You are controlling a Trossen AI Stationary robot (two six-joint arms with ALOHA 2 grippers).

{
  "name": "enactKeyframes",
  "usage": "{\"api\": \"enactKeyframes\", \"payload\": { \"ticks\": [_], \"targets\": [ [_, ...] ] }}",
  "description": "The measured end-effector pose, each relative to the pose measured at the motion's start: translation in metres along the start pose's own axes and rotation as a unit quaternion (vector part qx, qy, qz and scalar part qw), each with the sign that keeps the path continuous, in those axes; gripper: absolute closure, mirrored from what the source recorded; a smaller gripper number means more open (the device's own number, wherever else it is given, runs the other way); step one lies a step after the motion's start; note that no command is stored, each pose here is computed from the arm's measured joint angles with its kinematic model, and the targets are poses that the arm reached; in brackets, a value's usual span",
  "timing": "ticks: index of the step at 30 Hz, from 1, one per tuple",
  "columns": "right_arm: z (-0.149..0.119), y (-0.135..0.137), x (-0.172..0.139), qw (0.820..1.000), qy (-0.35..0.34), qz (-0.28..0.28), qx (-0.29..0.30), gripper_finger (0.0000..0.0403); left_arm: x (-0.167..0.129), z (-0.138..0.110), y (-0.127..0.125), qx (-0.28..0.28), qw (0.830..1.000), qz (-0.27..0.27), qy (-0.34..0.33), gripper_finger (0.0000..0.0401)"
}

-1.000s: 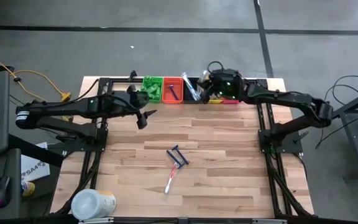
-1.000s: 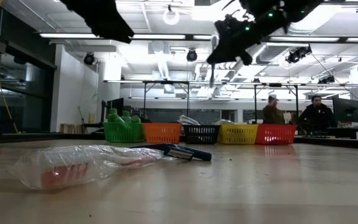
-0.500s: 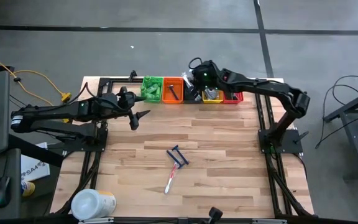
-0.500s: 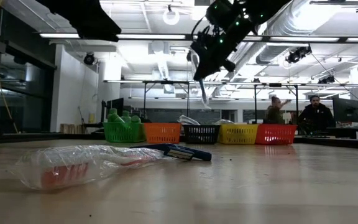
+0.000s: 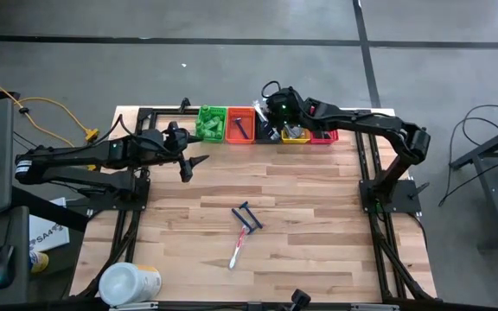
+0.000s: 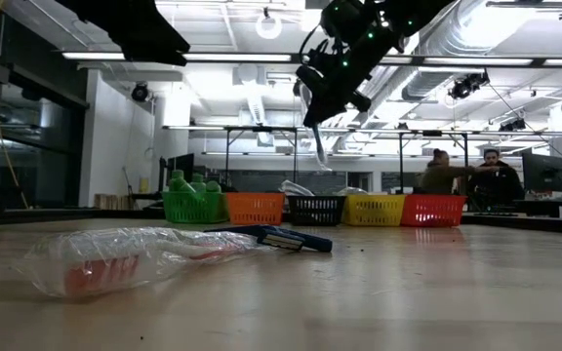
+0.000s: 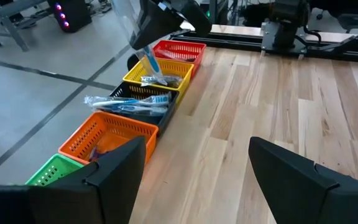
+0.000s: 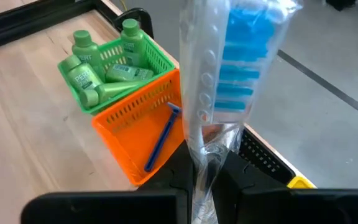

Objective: Pick & Place Travel size toiletries
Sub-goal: Put the light blue toothbrush into the black bin

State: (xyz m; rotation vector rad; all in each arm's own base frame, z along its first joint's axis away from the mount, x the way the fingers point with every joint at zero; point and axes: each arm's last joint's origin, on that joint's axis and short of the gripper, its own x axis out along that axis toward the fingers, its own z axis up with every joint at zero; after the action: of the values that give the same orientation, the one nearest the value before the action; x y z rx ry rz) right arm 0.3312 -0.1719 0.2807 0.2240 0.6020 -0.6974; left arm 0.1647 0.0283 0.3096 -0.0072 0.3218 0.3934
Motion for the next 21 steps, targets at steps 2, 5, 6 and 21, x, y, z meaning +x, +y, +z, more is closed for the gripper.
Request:
{"api": "enactKeyframes", "payload": {
  "ticks": [2,5,6,21],
  "targets": [
    [0.0,0.0,0.0,1.0,0.001,0.002,0.0,0.038,0.0,0.0,0.0,0.0,1.0,0.0,0.0,0.0116],
    [0.0,-0.002,0.0,1.0,0.001,0.001,0.002,0.038,0.0,0.0,0.0,0.0,1.0,0.0,0.0,0.0116],
    [0.0,-0.003,0.001,1.0,0.001,0.001,0.003,0.038,0.0,0.0,0.0,0.0,1.0,0.0,0.0,0.0116],
    [0.0,-0.029,0.022,1.0,0.001,0.02,0.005,0.038,0.0,0.0,0.0,-0.004,1.0,0.0,-0.001,0.0116]
  ]
}}
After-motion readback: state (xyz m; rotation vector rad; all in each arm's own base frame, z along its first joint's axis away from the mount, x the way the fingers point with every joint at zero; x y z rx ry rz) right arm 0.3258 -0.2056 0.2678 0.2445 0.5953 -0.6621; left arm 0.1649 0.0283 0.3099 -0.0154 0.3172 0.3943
